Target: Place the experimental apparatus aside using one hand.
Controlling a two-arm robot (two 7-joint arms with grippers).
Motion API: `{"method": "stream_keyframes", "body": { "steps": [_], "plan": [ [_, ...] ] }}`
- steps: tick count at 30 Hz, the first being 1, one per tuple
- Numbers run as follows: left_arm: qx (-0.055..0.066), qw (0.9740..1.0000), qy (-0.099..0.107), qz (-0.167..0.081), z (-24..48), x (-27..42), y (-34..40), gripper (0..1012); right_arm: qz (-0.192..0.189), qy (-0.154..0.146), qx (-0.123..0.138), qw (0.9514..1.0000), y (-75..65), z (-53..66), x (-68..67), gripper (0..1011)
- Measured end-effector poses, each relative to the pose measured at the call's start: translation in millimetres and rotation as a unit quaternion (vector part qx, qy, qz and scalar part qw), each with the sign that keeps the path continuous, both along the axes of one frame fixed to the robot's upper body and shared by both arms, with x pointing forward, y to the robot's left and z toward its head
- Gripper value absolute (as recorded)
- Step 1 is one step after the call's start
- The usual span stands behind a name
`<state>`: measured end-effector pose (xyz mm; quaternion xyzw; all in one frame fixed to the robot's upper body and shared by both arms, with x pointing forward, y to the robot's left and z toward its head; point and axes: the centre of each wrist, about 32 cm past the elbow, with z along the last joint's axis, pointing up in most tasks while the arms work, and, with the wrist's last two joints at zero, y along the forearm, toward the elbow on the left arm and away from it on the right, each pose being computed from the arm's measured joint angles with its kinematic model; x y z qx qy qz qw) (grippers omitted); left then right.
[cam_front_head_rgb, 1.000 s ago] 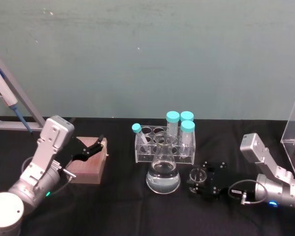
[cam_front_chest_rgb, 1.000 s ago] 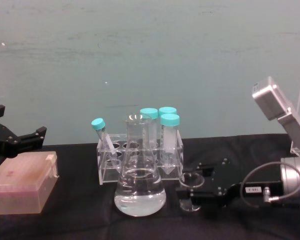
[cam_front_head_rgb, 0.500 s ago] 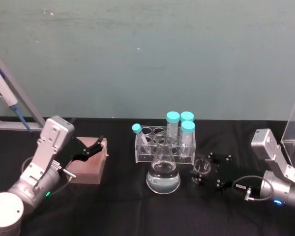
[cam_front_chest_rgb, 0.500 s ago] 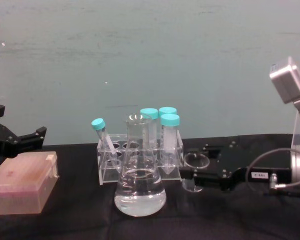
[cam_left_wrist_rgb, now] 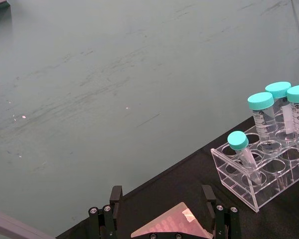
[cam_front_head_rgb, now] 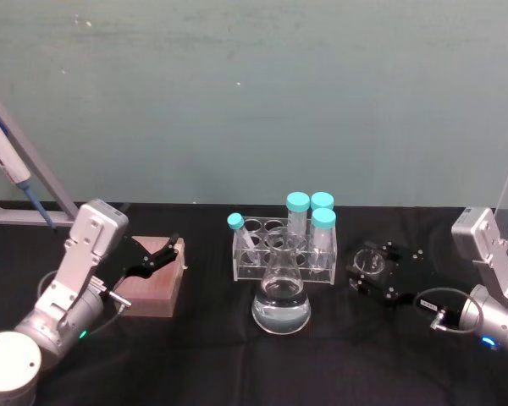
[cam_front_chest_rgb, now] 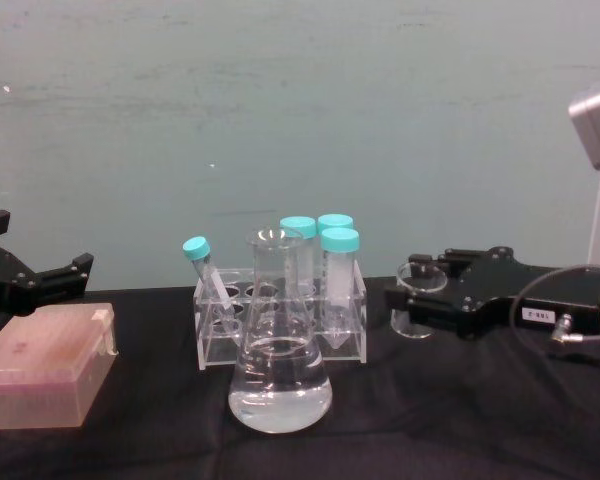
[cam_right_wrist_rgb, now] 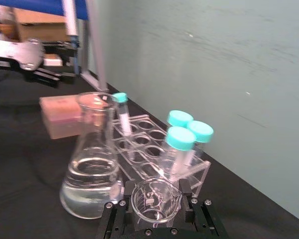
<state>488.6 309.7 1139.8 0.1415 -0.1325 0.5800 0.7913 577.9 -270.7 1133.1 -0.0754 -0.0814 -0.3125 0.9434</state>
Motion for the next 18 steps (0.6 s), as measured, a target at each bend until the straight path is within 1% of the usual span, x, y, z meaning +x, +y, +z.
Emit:
{"method": "stream_keyframes", "body": {
  "steps": [6, 8, 10, 14, 15, 18],
  "plan": [
    [0.0, 1.0, 0.0, 0.0, 0.0, 0.0, 0.0, 1000, -0.038, 0.004, -0.005, 0.9993, 1.0, 2.1, -1.7, 539],
    [0.0, 1.0, 0.0, 0.0, 0.0, 0.0, 0.0, 1000, -0.063, 0.004, -0.006, 0.998, 1.5, 3.1, -1.5, 539],
    [0.0, 1.0, 0.0, 0.0, 0.0, 0.0, 0.0, 1000, -0.068, 0.004, -0.007, 0.9977, 1.6, 3.3, -1.3, 539],
    [0.0, 1.0, 0.0, 0.0, 0.0, 0.0, 0.0, 1000, -0.106, 0.007, -0.006, 0.9943, 2.3, 3.9, 0.3, 539],
    [0.0, 1.0, 0.0, 0.0, 0.0, 0.0, 0.0, 1000, -0.119, 0.011, -0.004, 0.9928, 2.6, 3.6, 1.3, 539],
    [0.0, 1.0, 0.0, 0.0, 0.0, 0.0, 0.0, 1000, -0.135, 0.015, -0.002, 0.9907, 3.4, 3.1, 2.7, 539]
  ]
}}
